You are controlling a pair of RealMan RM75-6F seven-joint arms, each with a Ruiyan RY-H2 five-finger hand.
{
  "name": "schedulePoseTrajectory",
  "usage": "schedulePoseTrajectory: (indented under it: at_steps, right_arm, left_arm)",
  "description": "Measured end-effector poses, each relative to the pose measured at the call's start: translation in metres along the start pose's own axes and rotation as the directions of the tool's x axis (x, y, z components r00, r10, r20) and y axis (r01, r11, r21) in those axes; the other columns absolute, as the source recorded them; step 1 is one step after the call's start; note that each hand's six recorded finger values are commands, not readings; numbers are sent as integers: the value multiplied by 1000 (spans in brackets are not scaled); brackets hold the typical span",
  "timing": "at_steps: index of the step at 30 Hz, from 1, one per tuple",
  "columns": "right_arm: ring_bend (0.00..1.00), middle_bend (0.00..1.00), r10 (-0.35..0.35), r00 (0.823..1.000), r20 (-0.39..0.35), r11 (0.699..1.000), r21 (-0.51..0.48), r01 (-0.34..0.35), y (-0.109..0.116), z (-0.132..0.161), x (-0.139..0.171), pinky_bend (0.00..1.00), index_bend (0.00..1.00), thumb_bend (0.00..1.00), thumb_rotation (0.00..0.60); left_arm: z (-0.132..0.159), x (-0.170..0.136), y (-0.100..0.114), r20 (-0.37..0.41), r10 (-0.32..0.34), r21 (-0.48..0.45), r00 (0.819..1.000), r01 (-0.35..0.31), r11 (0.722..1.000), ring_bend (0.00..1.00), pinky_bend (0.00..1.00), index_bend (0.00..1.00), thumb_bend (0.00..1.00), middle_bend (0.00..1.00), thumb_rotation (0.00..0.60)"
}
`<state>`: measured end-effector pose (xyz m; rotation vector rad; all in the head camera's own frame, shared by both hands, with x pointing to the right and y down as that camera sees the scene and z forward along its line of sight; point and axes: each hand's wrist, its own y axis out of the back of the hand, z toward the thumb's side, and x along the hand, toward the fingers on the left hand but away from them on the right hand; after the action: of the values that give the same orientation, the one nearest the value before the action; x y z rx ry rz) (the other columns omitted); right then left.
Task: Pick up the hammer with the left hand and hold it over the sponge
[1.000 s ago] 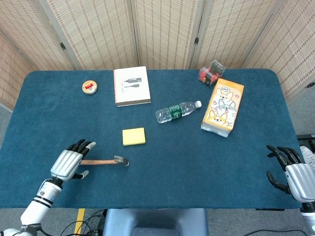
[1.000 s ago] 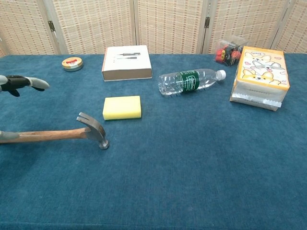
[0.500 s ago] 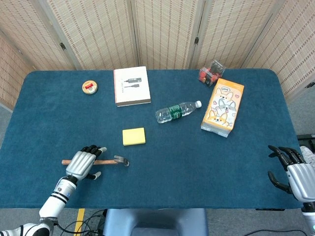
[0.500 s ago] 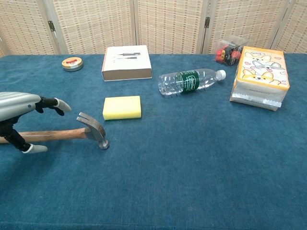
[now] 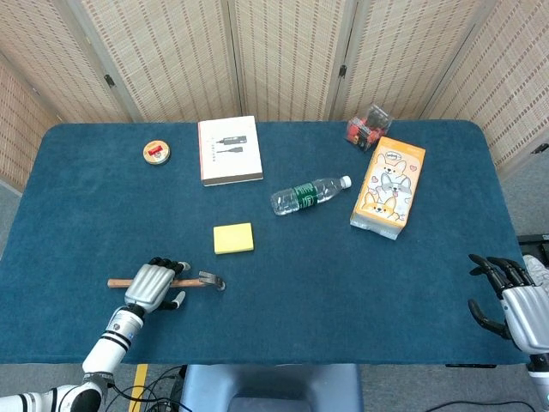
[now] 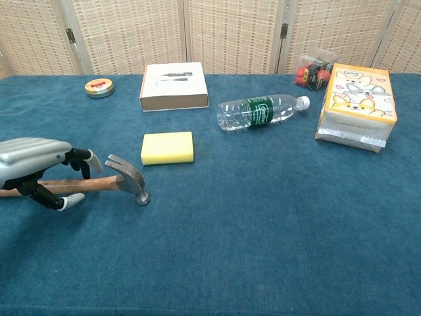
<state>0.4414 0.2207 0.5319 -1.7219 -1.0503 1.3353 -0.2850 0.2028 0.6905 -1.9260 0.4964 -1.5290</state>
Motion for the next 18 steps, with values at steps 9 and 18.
schedulePoseTrajectory:
  at_steps: [9,18]
  right_arm:
    - [180,344,-2,1000,1,1000,0,2,0,0,1,185,160,302,600]
    - [180,344,-1,1000,5,1000,0,1,0,-2,2,185,159,302,600]
  left_arm:
    - [2,1,-3,3,-3,4,1000,3,1000,302,232,295,486,389,568]
    - [4,2,-4,5,-2,29,1000,2,1000,320,232,305,490,412,590]
